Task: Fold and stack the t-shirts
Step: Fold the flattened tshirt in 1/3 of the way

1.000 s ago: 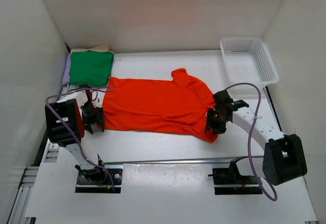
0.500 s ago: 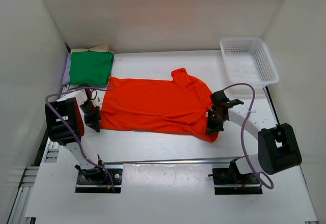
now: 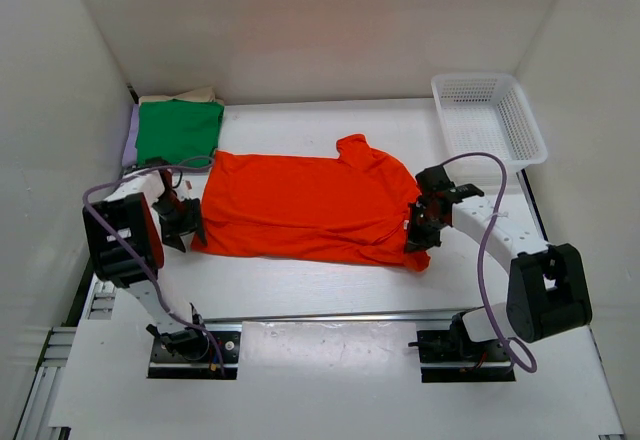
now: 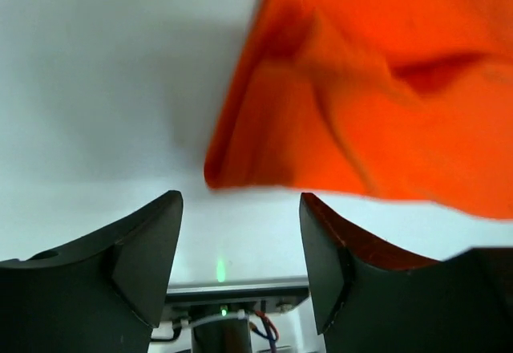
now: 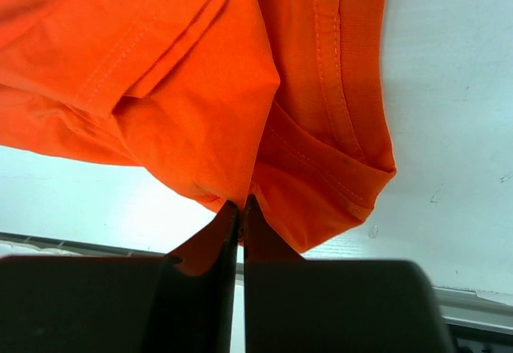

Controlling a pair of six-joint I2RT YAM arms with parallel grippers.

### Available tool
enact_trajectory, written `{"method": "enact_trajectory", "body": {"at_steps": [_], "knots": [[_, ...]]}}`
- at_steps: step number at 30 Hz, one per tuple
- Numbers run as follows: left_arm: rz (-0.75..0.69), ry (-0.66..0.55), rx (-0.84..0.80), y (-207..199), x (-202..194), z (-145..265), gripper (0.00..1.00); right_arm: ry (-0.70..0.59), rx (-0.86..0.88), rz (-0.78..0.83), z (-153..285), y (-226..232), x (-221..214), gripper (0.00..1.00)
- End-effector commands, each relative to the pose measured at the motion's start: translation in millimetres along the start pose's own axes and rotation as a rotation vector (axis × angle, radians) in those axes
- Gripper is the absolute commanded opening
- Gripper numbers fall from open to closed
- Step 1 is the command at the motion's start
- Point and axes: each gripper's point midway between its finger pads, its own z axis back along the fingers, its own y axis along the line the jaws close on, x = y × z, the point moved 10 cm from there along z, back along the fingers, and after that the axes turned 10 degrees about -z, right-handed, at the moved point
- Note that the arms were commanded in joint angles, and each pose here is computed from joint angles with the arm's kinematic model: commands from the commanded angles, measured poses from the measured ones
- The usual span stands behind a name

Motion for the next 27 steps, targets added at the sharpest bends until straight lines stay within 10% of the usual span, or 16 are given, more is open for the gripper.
{"method": "enact_trajectory", "body": {"at_steps": [1,3,6,7,20,27], "knots": [[-0.015,0.014,0.033,3.5,12.7,-18.6,0.69,-0.008,0.021,0.011,9.7,5.8,6.7,0.00],[-0.014,0.035,0.058,8.0,17.7,-29.6,0.62,-0.015,0.018,-0.001,10.4,1.4,10.5,0.00],[-0.011,0.057,0.040,9.4,23.7,-40.3,0.13,-0.032,0.044,-0.019,16.2,0.1,19.6,0.00],[-0.011,0.053,0.028,8.4,25.4,-38.1,0.10,-0.019,0.043,-0.018,15.8,-0.9,22.6,0.00],[-0.015,0.142,0.220,10.1,-44.6,-17.9,0.10,0.214,-0.072,-0.071,-22.0,-14.8,27.0,0.00],[0.002,0.107,0.322,20.0,-44.4,-6.1,0.58,0.161,-0.090,-0.078,-27.8,-10.0,42.0,0.17]]}}
